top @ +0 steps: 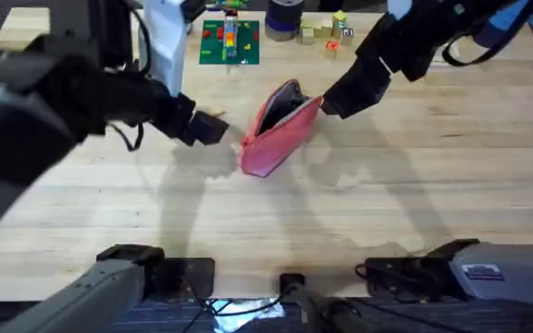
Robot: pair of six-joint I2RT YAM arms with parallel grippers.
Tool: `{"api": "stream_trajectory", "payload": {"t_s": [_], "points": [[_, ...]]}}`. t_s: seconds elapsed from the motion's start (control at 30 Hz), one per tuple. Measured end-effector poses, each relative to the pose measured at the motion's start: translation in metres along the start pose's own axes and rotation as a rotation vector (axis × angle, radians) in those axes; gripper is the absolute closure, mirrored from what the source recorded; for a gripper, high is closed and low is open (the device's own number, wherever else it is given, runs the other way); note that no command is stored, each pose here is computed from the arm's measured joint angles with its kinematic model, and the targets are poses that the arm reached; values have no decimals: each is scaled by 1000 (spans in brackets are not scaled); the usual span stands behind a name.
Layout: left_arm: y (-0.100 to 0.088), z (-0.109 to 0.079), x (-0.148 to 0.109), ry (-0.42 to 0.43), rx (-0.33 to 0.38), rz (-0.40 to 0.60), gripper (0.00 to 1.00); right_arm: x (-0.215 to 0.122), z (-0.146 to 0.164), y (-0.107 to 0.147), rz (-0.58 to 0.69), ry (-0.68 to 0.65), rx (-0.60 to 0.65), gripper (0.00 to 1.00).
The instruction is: Unzip the bag, pick up the pens from the table one at a time and place them inside, then zip the bag closed.
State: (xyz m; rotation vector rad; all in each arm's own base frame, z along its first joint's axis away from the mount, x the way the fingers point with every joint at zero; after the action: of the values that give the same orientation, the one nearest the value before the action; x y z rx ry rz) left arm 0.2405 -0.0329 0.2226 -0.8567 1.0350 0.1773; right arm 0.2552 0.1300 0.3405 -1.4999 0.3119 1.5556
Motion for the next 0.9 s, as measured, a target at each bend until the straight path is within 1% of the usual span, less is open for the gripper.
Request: {"api": "stream_trajectory", "payload": {"t_s": [0.07,0.1,0.2,0.33,0.5,0.7,0.9], "points": [[-2,7,6,5,-6,56,10,0,0,1,7,-2,2,6],[-2,14,18,19,-5,139,8,0,1,3,17,-4,6,6],[-1,19,28,28,-3,191,8,0,1,3,22,-5,8,6],[2,21,39,38,0,230,7,0,1,3,22,-5,8,5],[-1,27,44,6,11,209,7,0,1,3,22,-5,8,5],[-2,27,44,2,22,207,7,0,1,3,22,-5,8,5],[-7,31,45,-22,33,169,7,0,1,3,22,-5,8,5]]}}
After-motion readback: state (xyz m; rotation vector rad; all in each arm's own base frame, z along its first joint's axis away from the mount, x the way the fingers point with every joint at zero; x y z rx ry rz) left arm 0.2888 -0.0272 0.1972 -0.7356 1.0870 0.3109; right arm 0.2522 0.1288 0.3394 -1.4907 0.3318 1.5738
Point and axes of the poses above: each hand's point on the last joint's axis, 136 mm out from that joint toward the fingers, its own x axis out along the fingers, its own z axis along the line the jaws close on, y = z × x, the point moved 10 cm from there along -x, back along the fingers, and after that the axes turned 13 degrees about x, right-handed, at the moved point
